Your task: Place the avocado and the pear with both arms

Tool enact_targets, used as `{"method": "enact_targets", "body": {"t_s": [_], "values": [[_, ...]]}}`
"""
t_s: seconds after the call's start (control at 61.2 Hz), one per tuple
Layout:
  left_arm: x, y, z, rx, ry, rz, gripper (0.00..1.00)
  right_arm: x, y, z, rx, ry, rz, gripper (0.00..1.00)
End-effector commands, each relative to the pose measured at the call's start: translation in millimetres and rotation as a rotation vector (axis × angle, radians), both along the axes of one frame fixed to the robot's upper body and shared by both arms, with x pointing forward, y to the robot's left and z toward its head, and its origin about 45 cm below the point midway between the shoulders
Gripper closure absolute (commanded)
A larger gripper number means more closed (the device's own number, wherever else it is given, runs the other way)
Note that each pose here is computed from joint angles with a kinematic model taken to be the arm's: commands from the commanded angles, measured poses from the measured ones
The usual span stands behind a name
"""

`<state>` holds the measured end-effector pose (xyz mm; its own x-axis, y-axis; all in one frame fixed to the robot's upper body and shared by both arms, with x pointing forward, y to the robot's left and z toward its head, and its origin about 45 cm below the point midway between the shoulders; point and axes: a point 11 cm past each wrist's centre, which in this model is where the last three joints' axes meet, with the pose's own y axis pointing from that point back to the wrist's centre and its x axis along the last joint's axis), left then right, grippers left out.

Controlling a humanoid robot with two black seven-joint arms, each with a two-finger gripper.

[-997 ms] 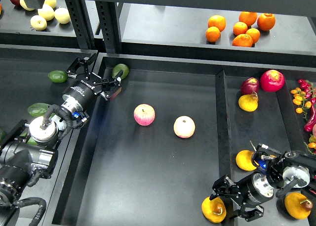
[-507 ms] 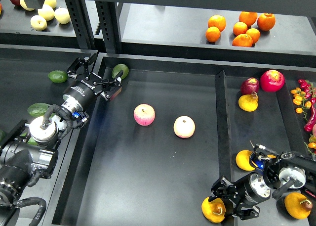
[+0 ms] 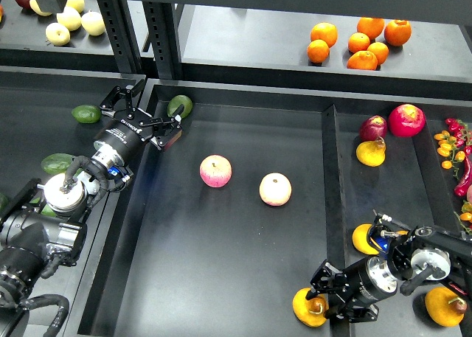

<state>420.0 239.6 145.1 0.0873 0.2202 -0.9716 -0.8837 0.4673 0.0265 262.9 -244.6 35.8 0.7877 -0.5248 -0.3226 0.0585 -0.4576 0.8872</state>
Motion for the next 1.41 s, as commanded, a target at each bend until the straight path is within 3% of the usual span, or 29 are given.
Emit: {"method": "enact_targets", "body": {"t_s": [0.0,0.294,0.621,0.981,1.144,1.389], "values": [[0,0,0,0.000,0.000,0.000,0.01,3,1,2,0.007,-0.009,-0.006,0.71],[0,0,1,-0.001,-0.002,0.001,0.01,8,1,5,0.038,-0.018,-0.050,0.96],[0,0,0,0.000,-0.001,0.000,0.01,27,4,25,0.135,-0.035,-0.163,0.97],[0,-1,0,0.001,-0.001,-0.003,0.01,73,-52,85,0.168,-0.139,-0.328,0.97],[0,-1,0,0.002,0.001,-0.002,0.01,74,-93,102,0.125,-0.167,-0.390,0.97],[0,-1,0,0.002,0.001,-0.002,0.01,49,-153,105,0.009,-0.139,-0.458,0.96]]}}
